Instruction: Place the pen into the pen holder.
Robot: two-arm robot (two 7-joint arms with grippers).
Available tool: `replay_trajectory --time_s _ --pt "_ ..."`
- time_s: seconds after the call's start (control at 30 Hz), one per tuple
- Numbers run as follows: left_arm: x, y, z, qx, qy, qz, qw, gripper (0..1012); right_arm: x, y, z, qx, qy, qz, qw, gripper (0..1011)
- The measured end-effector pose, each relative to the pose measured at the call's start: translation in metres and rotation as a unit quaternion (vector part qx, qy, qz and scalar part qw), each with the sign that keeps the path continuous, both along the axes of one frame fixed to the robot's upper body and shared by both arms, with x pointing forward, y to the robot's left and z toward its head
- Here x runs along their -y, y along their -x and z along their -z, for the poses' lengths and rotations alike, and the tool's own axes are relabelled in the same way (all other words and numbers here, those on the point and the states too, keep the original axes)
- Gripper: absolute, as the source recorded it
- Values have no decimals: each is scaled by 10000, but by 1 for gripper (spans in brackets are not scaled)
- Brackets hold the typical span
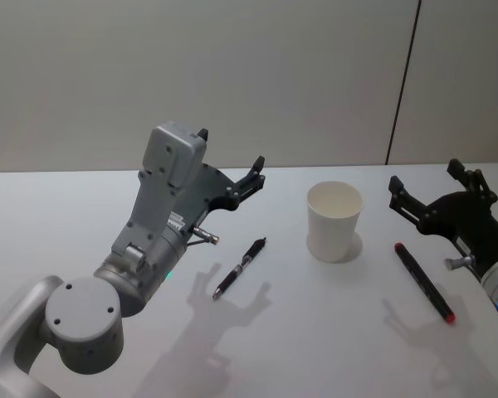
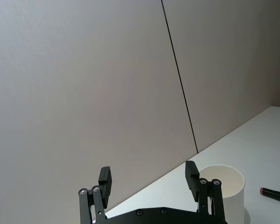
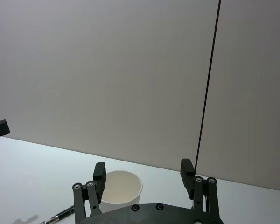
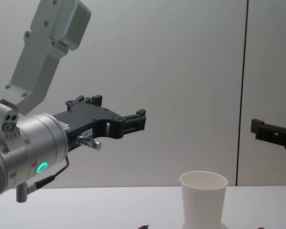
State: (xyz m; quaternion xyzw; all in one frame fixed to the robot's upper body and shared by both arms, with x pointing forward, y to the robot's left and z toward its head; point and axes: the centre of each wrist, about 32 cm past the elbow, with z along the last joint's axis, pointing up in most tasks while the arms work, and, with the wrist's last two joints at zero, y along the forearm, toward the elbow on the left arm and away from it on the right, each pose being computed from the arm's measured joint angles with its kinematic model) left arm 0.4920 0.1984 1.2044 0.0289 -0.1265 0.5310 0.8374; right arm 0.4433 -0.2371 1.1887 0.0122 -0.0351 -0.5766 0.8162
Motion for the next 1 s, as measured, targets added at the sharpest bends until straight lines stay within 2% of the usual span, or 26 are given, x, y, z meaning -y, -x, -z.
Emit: replay_trajectory --time_s 1.0 --pt "0 0 0 0 0 0 10000 1004 0 0 0 -1 0 0 10000 1001"
